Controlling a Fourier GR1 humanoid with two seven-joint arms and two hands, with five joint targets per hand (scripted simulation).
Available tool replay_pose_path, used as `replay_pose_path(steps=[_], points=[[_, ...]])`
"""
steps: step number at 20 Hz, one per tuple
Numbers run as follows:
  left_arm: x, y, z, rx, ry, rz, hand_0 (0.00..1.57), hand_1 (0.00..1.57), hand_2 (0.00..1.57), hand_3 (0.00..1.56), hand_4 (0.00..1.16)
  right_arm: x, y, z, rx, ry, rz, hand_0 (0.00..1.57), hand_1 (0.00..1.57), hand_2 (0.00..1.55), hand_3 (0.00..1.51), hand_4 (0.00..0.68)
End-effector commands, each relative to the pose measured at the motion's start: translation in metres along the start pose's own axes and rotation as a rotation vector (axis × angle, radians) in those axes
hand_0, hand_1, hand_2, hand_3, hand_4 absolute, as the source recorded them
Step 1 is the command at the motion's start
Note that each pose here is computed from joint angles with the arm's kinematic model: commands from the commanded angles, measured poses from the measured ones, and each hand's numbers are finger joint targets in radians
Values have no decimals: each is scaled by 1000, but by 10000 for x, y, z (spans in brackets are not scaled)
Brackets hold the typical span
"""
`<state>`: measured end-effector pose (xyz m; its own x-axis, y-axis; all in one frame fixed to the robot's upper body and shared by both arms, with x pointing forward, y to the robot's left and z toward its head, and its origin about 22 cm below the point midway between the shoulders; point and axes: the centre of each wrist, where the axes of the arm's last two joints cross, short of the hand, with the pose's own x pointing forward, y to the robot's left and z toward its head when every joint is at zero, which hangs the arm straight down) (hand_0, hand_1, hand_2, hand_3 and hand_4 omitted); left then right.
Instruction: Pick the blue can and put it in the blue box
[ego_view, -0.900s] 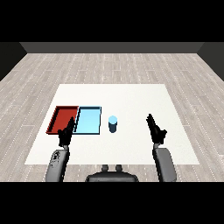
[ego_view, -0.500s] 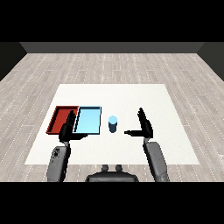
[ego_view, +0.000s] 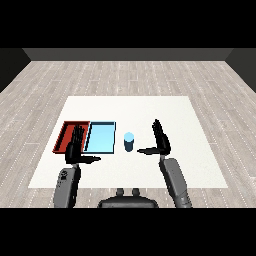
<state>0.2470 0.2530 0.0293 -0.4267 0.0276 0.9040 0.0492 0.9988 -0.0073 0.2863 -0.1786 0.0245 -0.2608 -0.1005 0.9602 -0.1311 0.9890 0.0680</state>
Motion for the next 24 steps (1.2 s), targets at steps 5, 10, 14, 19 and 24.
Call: replay_pose_path(steps=[5,10,14,19,24], points=[[-2,94,43,0,-24,17,0,0,0,0,0,-186,17,-19,-1,-18,-22,0,0,0,0,0],[84,142,-15,-2,-27,30,0,0,0,0,0,-56,140,-135,43,2,-56,0,0,0,0,0],[-35,34,170,-4,-25,31,0,0,0,0,0,-42,351,-176,7,9,-88,0,0,0,0,0],[-80,59,143,28,-48,9,0,0,0,0,0,-285,468,-159,15,52,-99,0,0,0,0,0],[0,69,-85,15,-37,30,0,0,0,0,0,-408,604,-244,-1,68,-161,0,0,0,0,0]])
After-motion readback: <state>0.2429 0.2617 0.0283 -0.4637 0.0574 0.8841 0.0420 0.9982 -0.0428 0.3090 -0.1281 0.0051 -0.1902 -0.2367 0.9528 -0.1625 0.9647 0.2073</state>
